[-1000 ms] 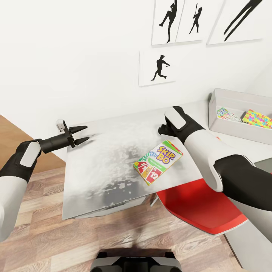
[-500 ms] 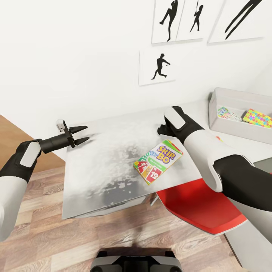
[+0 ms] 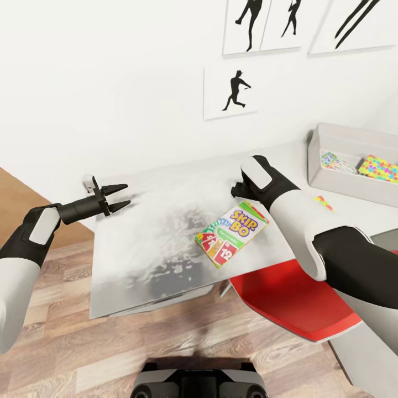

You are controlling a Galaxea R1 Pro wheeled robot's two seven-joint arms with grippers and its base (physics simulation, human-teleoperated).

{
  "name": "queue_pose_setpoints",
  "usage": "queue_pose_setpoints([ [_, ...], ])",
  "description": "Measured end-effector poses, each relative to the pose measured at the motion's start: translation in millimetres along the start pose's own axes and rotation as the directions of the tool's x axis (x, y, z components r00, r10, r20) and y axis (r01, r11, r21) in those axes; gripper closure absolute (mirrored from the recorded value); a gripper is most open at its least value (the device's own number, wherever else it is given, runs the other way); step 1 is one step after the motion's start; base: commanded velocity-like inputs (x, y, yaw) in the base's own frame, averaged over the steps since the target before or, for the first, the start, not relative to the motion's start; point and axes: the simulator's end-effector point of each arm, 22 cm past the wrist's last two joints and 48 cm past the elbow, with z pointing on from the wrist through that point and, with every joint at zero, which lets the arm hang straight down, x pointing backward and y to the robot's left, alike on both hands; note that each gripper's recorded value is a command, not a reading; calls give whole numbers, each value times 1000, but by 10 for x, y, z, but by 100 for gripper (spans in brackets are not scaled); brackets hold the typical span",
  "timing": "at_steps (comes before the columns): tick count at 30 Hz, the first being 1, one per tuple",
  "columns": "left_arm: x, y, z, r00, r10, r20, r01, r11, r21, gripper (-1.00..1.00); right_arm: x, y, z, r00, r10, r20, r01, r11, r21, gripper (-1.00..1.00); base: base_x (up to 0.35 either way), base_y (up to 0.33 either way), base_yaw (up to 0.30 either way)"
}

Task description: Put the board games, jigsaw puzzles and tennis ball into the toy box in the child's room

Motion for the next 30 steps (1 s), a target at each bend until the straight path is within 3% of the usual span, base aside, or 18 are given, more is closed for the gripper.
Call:
queue_pose_setpoints([
  [30,87,326,44,999,-39,-11,39,999,-24,-100,195,14,332,999,-15,-51,15,1000,11,-100,0,0,0],
])
